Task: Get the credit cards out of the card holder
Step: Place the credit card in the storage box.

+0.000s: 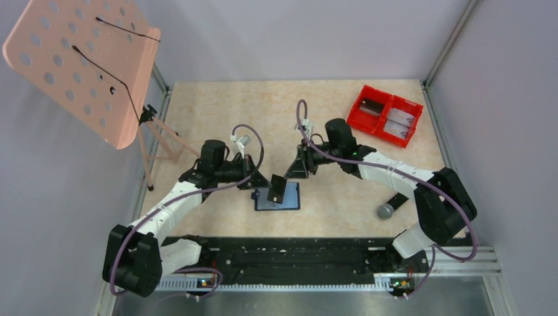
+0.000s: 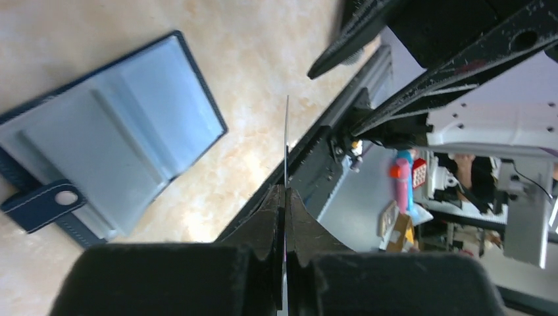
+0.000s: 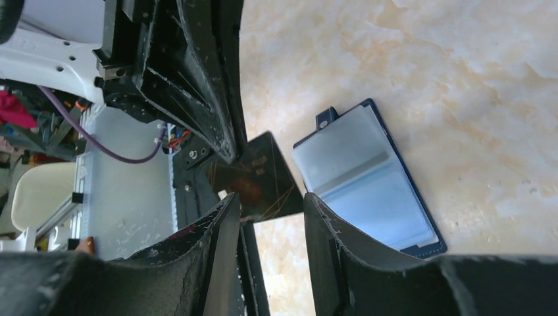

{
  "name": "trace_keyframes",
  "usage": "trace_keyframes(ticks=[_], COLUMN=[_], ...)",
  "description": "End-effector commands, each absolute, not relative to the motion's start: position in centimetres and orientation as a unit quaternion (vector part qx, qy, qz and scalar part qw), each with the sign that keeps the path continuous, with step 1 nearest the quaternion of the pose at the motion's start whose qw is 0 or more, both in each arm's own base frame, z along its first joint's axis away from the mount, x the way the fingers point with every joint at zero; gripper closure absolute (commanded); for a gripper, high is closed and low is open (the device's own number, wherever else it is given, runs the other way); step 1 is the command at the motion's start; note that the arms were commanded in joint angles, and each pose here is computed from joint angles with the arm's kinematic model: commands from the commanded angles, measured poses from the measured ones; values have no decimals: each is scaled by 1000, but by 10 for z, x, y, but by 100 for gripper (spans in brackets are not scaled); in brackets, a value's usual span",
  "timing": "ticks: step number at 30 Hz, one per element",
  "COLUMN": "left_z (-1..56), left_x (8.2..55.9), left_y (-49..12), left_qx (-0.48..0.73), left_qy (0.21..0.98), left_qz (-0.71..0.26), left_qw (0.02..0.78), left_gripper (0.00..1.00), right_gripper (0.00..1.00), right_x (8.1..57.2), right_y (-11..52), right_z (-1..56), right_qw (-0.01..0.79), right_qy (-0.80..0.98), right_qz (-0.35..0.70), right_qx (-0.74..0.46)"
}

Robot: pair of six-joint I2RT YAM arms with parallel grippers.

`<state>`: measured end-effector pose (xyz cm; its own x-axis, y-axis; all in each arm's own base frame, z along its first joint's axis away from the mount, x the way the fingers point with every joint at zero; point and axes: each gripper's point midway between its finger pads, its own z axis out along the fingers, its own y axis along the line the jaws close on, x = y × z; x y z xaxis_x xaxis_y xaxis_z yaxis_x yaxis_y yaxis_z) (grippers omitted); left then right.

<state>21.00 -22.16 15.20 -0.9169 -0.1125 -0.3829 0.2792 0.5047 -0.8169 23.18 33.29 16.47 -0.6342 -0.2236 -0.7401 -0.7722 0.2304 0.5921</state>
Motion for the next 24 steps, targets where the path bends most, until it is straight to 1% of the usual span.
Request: trace_keyframes(ticks=[1, 3, 6, 11, 15, 18, 22, 23, 24], left_z=[190, 190, 189, 189, 188, 189, 187, 185, 183], left_x=[203, 201, 199, 199, 200, 201, 204, 205, 207], left_y=[-234, -235, -236, -236, -237, -237, -237, -236, -235], left_qx=[103, 106, 106, 108, 108, 108, 104, 100, 96], left_qy=[801, 800, 798, 797, 797, 797, 802, 806, 812], left_qz=[-555, -560, -565, -566, -567, -567, -561, -555, -546], left_qw=[197, 190, 181, 180, 178, 177, 178, 180, 183], left_gripper=[100, 100, 100, 100, 100, 100, 100, 99, 93], right_gripper=[58, 57, 56, 60, 71, 75, 100, 100, 100], right_x=[230, 227, 219, 211, 209, 207, 206, 207, 208], right_y=[342, 345, 349, 350, 350, 350, 351, 351, 352], right_z=[187, 188, 186, 178, 174, 174, 174, 175, 176], right_qw=[263, 246, 201, 175, 169, 161, 158, 159, 162], right_qy=[698, 688, 676, 676, 678, 674, 673, 673, 675], right_qz=[542, 557, 582, 585, 585, 592, 595, 597, 596], right_qx=[-387, -393, -404, -412, -411, -412, -410, -408, -404])
